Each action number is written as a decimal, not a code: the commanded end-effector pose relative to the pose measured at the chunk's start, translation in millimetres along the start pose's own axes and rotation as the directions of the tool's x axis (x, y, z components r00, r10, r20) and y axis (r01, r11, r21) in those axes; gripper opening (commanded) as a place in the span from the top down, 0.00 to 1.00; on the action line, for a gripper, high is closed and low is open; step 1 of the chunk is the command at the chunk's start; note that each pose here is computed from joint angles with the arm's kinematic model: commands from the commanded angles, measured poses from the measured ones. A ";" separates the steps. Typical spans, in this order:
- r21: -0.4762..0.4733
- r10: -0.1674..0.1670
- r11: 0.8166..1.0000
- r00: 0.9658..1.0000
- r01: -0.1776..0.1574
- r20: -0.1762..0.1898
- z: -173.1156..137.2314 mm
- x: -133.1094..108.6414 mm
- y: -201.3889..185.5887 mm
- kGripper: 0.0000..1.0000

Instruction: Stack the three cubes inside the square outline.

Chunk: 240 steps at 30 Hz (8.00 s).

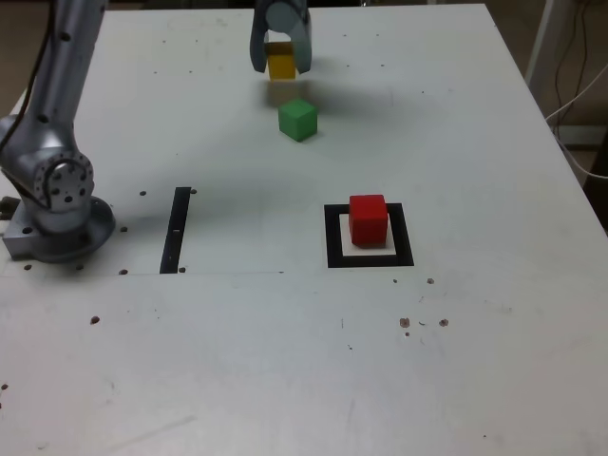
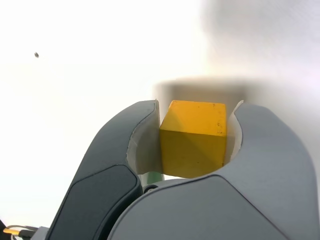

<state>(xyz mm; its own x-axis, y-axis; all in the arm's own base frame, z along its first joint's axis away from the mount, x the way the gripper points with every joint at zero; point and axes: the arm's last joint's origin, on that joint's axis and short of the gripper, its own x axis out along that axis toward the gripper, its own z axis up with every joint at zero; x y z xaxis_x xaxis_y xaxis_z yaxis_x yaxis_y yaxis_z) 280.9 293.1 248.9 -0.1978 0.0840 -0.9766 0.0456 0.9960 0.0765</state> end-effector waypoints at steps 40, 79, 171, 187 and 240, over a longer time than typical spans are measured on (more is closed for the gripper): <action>0.061 -0.049 0.997 0.995 0.044 0.083 42.0 -86.5 -258.6 0.70; 0.075 -0.129 0.989 0.992 0.129 0.004 102.2 -55.2 -291.9 0.67; -0.568 -0.225 0.809 0.973 0.153 -0.058 23.1 -1.9 -88.8 0.01; -0.568 -0.296 0.799 0.952 0.199 -0.081 26.5 23.2 -79.4 0.12; -0.363 -0.176 0.917 0.984 0.164 0.001 20.4 -44.5 -144.9 0.76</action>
<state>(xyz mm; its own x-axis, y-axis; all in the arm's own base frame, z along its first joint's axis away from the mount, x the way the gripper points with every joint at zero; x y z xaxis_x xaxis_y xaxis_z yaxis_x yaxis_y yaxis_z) 303.7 148.1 271.2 -0.2132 -0.1006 -0.9718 -0.3567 0.9341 -0.0184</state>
